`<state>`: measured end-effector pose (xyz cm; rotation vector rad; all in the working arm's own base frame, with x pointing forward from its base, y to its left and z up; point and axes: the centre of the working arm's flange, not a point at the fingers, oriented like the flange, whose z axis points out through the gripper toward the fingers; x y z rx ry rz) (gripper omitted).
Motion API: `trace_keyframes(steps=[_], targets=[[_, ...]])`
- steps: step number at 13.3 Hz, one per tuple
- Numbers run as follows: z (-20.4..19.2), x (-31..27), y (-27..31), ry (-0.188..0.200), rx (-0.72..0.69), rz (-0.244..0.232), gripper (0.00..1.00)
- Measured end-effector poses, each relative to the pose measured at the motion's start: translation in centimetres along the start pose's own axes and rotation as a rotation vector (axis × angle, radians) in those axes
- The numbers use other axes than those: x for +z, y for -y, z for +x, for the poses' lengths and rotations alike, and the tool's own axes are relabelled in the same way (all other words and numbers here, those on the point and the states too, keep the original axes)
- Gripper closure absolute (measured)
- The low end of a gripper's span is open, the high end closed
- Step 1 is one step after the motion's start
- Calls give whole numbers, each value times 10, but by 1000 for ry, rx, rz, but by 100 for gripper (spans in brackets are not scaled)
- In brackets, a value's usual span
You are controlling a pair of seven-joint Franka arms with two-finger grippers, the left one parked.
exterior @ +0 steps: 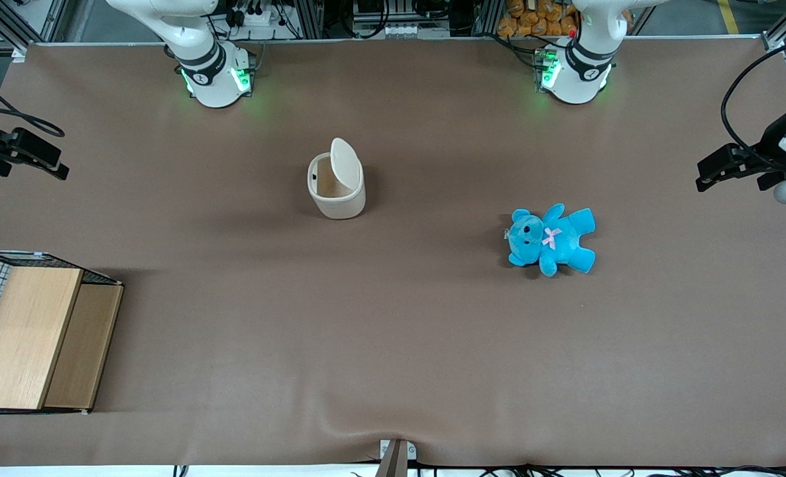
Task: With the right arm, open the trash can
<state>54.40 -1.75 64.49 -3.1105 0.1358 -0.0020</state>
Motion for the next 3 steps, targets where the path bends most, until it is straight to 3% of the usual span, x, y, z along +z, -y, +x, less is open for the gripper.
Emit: trace_keyframes(steps=[3], targets=[[0,0,0,0,-3,-4,0]])
